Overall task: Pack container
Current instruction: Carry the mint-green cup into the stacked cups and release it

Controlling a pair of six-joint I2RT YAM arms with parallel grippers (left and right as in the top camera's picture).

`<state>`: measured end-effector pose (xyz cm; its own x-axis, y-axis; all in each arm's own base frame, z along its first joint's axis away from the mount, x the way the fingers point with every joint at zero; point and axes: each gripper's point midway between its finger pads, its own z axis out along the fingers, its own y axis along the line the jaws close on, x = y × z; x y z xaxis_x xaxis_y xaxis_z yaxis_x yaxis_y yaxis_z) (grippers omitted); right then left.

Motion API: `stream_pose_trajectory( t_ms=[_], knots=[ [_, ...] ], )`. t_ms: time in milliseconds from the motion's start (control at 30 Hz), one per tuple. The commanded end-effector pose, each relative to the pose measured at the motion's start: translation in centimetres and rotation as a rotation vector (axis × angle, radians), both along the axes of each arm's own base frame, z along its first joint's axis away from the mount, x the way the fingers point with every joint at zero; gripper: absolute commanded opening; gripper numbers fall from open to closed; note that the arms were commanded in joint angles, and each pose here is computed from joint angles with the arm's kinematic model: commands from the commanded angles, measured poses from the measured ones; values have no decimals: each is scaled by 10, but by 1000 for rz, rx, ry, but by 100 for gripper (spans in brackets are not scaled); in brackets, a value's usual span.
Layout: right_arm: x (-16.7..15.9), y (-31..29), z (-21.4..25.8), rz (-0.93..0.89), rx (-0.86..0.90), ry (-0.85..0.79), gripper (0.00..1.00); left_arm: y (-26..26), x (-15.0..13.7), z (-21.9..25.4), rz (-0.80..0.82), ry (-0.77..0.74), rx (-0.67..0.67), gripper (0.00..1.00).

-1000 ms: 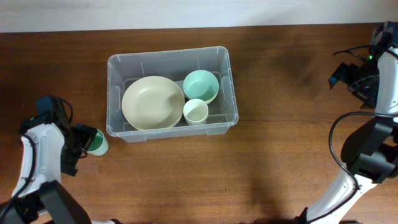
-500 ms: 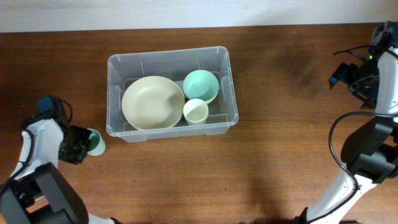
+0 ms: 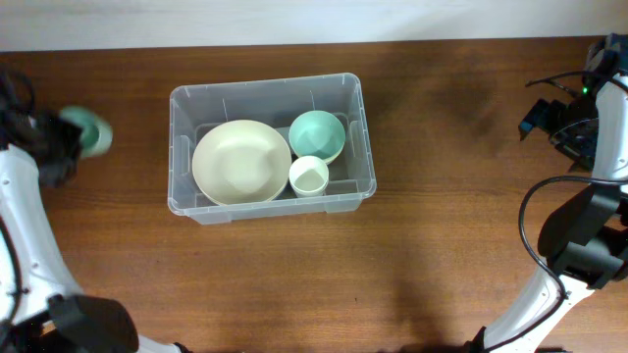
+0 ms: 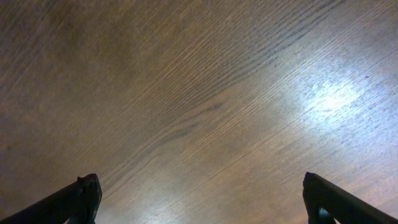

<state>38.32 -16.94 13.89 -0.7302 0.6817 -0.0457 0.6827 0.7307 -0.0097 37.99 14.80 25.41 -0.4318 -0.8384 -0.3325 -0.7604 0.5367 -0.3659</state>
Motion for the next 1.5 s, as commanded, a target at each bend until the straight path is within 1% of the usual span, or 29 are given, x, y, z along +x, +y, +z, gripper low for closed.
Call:
stream_pose_trajectory(
  t_ms=[0,33,67,200,267,400,500,667,867,1033,1167,1233,1267,1300,1333,1367,1400,1433,1467],
  knots=[
    [-1,0,1,-11,-2,0,99,-116,34,67,-496,-205,20,1],
    [-1,0,1,-11,-2,1,99,-138,36,72,-566,-217,37,1],
    [-1,0,1,-11,-2,0,99,-182,37,72,-674,-220,54,1],
    [-1,0,1,-11,-2,0,99,-260,32,49,-851,-157,85,2],
    [-1,0,1,-11,-2,1,99,-298,30,27,-952,-107,101,3],
    [-1,0,1,-11,-2,1,99,-336,25,-17,-1055,10,98,4],
    [-1,0,1,-11,-2,0,99,-350,21,-52,-1091,115,83,3],
    [-1,0,1,-11,-2,1,99,-353,14,-90,-1106,246,68,3],
    [-1,0,1,-11,-2,0,99,-345,11,-94,-1094,281,98,3],
    [-1,0,1,-11,-2,0,99,-338,-1,-97,-1091,344,102,3],
    [-1,0,1,-11,-2,0,99,-328,-2,-98,-1076,373,146,4],
    [-1,0,1,-11,-2,0,99,-328,-3,-98,-1076,377,146,11],
    [-1,0,1,-11,-2,0,99,-328,-3,-98,-1076,377,146,22],
    [-1,0,1,-11,-2,0,99,-328,-3,-98,-1076,376,146,24],
    [-1,0,1,-11,-2,0,99,-328,-3,-98,-1076,376,146,41],
    [-1,0,1,-11,-2,0,99,-328,-3,-98,-1076,376,146,50],
    [-1,0,1,-11,-2,0,99,-328,-3,-98,-1076,376,146,65],
    [-1,0,1,-11,-2,0,99,-328,-2,-98,-1076,374,146,87],
    [-1,0,1,-11,-2,0,99,-329,-1,-98,-1077,370,147,99]
  ],
)
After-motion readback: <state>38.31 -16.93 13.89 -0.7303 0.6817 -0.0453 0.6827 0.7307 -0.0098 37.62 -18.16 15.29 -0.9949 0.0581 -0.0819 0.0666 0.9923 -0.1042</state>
